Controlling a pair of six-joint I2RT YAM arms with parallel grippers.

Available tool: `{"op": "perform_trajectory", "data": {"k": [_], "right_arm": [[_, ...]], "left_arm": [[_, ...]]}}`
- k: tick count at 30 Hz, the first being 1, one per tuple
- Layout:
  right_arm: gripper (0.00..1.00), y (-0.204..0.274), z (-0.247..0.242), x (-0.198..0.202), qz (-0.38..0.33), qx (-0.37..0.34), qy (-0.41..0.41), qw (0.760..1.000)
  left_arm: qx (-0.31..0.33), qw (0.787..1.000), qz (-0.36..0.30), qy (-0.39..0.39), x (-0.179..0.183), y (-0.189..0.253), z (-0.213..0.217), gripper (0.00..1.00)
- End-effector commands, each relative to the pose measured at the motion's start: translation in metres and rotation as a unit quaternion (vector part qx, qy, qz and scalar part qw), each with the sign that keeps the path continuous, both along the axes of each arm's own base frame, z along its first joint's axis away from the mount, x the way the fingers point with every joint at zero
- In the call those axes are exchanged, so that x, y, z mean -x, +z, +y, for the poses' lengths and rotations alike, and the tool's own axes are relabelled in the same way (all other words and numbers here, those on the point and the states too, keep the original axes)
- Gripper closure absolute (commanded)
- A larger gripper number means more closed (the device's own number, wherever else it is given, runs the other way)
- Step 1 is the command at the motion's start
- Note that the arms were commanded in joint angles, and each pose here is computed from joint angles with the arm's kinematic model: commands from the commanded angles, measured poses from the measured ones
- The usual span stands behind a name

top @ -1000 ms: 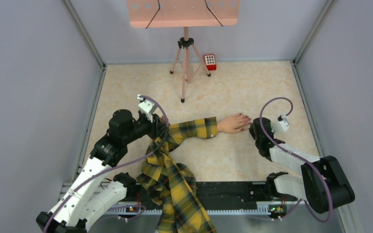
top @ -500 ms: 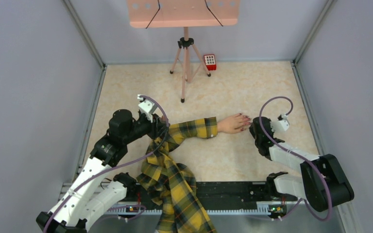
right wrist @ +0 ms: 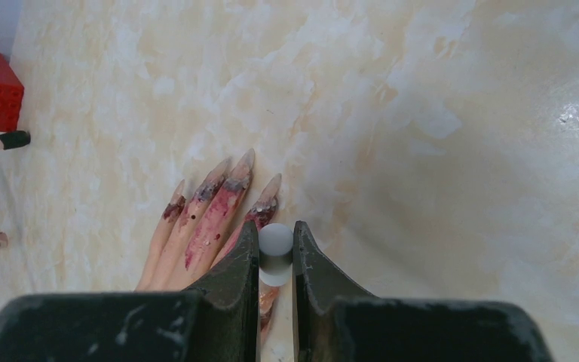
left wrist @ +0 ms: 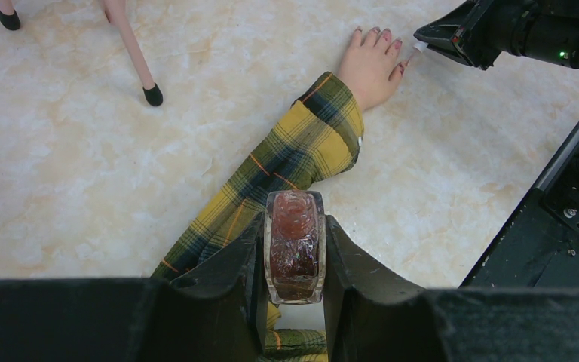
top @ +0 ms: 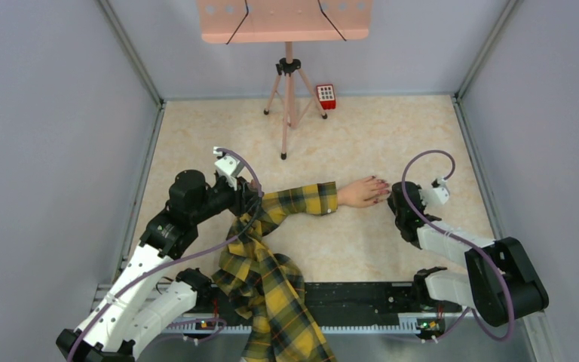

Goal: Paint the nails
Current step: Paint the nail polish on the nail.

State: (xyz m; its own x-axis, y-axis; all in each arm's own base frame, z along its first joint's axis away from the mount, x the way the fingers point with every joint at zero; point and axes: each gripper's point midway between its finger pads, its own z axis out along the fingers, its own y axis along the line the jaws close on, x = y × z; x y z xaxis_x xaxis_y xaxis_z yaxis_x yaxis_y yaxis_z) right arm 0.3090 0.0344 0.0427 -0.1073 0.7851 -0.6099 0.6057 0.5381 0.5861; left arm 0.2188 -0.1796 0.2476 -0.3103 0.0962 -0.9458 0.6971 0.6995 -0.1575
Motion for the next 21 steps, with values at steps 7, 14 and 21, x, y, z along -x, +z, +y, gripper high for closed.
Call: {"op": "perform_trajectory", "data": {"k": [7,14,21], "right_arm": [[1.00,0.0289,0.0024,-0.0207,-0.054,-0.015,-0.017,0.998],[1.00,0.0288,0.0017,-0.0210,-0.055,-0.017,-0.020,0.998],[1.00,0.0283,0.0009,-0.0221,-0.056,-0.016,-0.024,0.998]], "left_arm": [[0.016,0.999,-0.038,0.003,-0.0027,0.0240,0.0004,1.00],[0.016,0.999,-0.038,0.004,-0.0027,0.0238,0.0008,1.00],[0.016,0.999,-0.038,0.004,-0.0029,0.0235,0.0007,1.00]]}}
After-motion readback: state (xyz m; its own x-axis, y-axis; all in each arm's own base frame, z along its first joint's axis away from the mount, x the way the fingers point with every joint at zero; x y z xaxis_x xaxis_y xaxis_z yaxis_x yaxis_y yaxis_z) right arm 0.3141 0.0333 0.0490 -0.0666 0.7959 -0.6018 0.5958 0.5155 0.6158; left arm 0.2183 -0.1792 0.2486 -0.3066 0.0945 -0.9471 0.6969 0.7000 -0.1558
